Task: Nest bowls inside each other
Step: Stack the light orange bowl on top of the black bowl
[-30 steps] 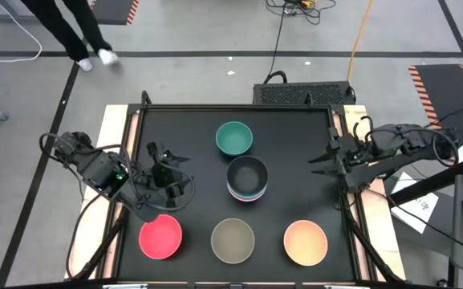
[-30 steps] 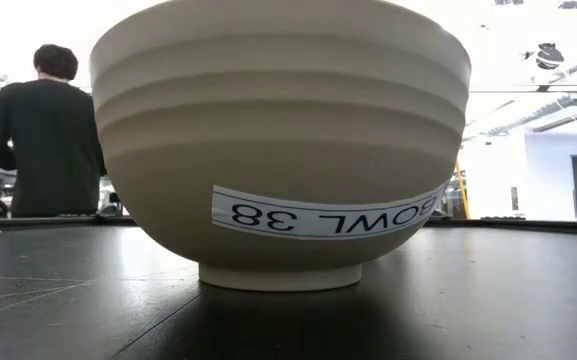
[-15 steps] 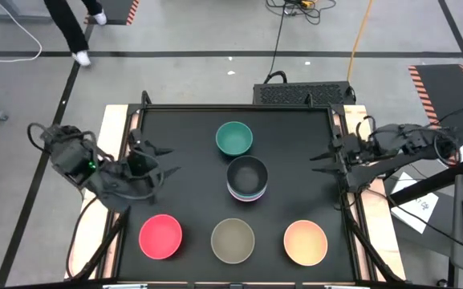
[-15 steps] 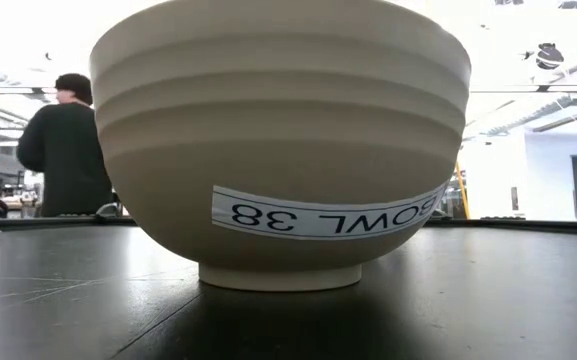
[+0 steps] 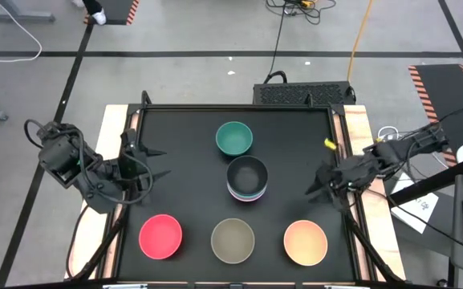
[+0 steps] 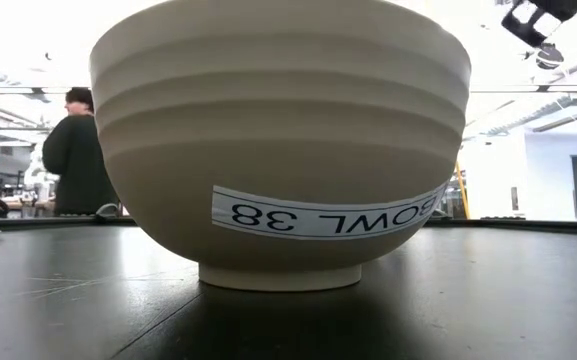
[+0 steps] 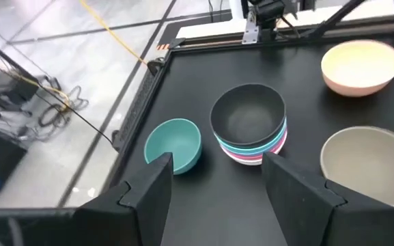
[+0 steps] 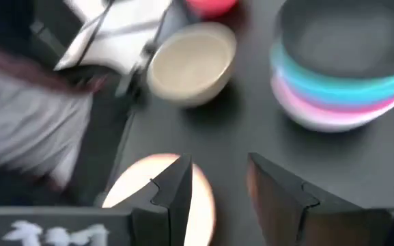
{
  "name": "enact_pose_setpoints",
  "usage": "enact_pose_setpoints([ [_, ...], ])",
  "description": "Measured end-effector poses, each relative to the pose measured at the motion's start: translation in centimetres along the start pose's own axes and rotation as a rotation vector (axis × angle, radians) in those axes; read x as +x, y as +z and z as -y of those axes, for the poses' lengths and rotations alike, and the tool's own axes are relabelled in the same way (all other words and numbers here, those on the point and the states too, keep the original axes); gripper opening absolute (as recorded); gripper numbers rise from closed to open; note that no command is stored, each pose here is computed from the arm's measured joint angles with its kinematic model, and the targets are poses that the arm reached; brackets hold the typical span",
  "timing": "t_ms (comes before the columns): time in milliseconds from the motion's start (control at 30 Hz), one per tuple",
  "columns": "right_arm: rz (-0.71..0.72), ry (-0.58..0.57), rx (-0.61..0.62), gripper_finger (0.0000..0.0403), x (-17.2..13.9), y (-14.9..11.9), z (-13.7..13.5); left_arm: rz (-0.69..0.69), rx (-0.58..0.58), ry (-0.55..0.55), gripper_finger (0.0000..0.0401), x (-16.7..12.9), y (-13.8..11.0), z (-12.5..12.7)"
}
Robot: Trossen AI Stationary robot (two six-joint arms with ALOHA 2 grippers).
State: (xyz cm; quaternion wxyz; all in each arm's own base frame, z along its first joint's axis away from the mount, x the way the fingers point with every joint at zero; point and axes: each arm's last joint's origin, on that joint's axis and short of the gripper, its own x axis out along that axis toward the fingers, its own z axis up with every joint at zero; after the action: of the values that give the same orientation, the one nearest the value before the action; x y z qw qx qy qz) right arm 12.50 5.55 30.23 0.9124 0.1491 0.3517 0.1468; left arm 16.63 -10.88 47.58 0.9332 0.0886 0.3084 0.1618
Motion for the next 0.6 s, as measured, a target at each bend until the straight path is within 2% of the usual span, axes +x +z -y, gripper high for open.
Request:
enact_pose_setpoints([
  [167, -0.053, 0.15, 0.052, 0.013, 1.4, -1.1, -0.4, 0.002, 0.018, 0.006, 0.0228, 0.0, 0.0, 0.0],
  [267, -0.037, 0.212, 0.033, 0.013, 1.5, -1.0, -1.0, 0.008, 0.088, 0.0, 0.0228, -0.1, 0.0, -0.1],
  [467, -0.048, 0.26, 0.124, 0.013, 1.4, -1.0, -1.5, 0.071, 0.047, -0.043, 0.0228, -1.4, 0.1, -1.3],
  [600, -0.084, 0.245, 0.177, 0.013, 1.8, -1.1, -1.5, 0.1, 0.001, -0.059, 0.0228, -2.0, 0.1, -2.1],
])
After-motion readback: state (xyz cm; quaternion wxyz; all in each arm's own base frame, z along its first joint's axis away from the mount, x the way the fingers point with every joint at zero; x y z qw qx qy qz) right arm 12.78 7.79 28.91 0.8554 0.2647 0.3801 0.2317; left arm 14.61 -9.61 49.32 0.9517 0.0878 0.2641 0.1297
